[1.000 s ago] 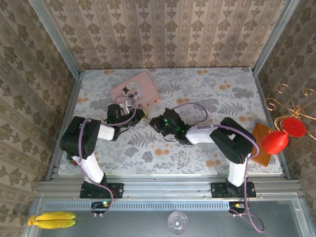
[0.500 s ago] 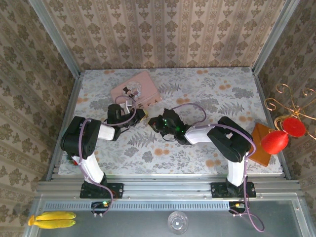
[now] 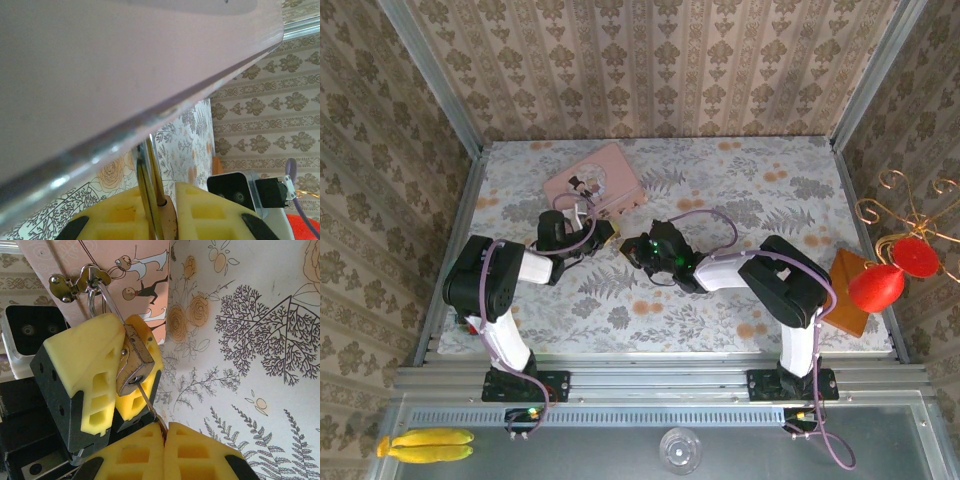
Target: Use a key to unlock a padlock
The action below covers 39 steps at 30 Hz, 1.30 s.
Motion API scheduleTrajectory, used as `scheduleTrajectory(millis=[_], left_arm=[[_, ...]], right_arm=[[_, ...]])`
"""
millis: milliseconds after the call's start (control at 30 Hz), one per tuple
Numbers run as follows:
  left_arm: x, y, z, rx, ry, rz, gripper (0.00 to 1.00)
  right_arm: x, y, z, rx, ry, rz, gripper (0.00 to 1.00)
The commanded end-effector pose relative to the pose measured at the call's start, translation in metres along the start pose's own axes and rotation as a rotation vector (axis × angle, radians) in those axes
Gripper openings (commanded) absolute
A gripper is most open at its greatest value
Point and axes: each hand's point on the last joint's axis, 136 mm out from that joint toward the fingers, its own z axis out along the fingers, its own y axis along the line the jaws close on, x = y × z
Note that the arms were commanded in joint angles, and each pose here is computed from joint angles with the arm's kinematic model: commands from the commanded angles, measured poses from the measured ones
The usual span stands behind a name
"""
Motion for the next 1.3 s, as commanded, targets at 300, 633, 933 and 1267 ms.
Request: scheduleTrajectory(millis=[300, 633, 933, 1267], left_arm=[[0.0372, 0.0032, 0.0045, 0.023, 0.157, -0.117, 0.0], [0.0361, 0.0032, 0.0042, 0.026, 0.155, -0.115, 0.0], [0.0351, 0.0009, 0.0037, 0.039, 0.152, -0.115, 0.0], [0.0341, 0.0003, 0.0043, 0.054, 0.149, -0.122, 0.0]], right_arm=[[-0.0069, 0.0054, -0.0001, -0.045, -0.018, 0.014, 0.0], [-0.009, 0.0043, -0.0017, -0.052, -0.026, 0.022, 0.0], [-0.0094, 0.0014, -0.0031, -0.059, -0.032, 0.037, 0.0], [-0.0113, -0.0022, -0.0035, -0.058, -0.035, 0.057, 0.0]])
